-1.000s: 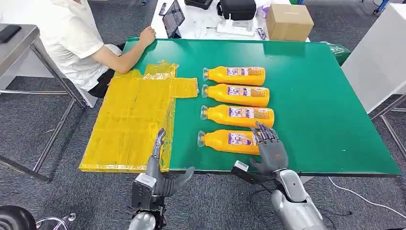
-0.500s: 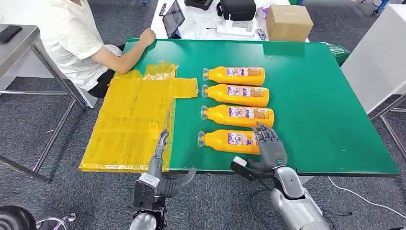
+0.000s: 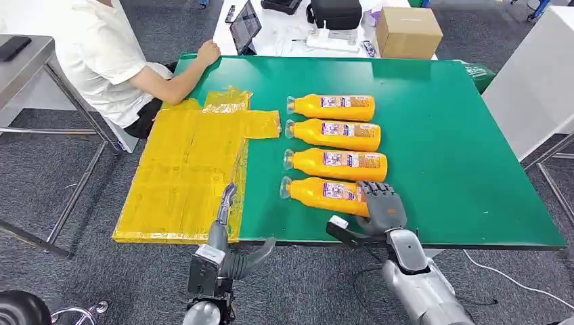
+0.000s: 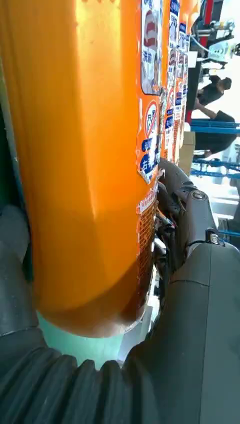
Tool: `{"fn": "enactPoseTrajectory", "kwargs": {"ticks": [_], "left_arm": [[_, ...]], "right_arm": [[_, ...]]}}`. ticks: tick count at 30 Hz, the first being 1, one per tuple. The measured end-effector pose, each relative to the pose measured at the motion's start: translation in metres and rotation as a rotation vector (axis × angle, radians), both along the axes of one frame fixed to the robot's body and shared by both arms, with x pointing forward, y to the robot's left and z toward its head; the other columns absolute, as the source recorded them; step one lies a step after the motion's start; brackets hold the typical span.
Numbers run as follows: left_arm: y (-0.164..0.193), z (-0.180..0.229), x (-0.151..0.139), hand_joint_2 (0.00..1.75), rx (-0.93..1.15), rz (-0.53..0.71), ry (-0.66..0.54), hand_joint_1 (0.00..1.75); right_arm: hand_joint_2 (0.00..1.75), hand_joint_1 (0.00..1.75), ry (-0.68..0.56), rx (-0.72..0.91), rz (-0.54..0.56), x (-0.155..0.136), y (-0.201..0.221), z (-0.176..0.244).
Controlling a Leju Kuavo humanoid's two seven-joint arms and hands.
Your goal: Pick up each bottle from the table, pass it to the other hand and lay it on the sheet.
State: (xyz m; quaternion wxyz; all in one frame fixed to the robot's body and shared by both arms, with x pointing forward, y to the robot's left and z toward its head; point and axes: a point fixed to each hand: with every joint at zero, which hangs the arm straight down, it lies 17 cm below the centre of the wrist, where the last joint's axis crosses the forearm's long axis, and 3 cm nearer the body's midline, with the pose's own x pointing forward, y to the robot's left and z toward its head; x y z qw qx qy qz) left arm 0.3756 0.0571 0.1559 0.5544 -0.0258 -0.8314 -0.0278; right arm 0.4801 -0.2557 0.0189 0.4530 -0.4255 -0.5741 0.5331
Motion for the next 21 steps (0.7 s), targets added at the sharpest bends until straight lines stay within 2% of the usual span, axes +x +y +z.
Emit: {"fn": "enactPoseTrajectory", "kwargs": {"ticks": [11, 17, 19, 21], "left_arm": [[0.004, 0.001, 0.000, 1.75, -0.007, 0.005, 0.000, 0.00], [0.010, -0.001, 0.002, 1.75, -0.050, 0.021, 0.022, 0.00], [0.015, -0.004, 0.004, 1.75, -0.097, 0.028, 0.048, 0.00], [0.026, -0.014, 0.009, 1.75, -0.204, 0.047, 0.117, 0.00]], "right_arm": [[1.75, 1.75, 0.047, 0.083, 0.019, 0.002, 0.002, -0.004], [1.75, 1.75, 0.118, 0.360, 0.104, -0.005, 0.021, 0.001], [1.75, 1.75, 0.120, 0.413, 0.122, -0.010, 0.028, 0.003], [1.75, 1.75, 0.119, 0.555, 0.154, -0.019, 0.043, 0.012]]}}
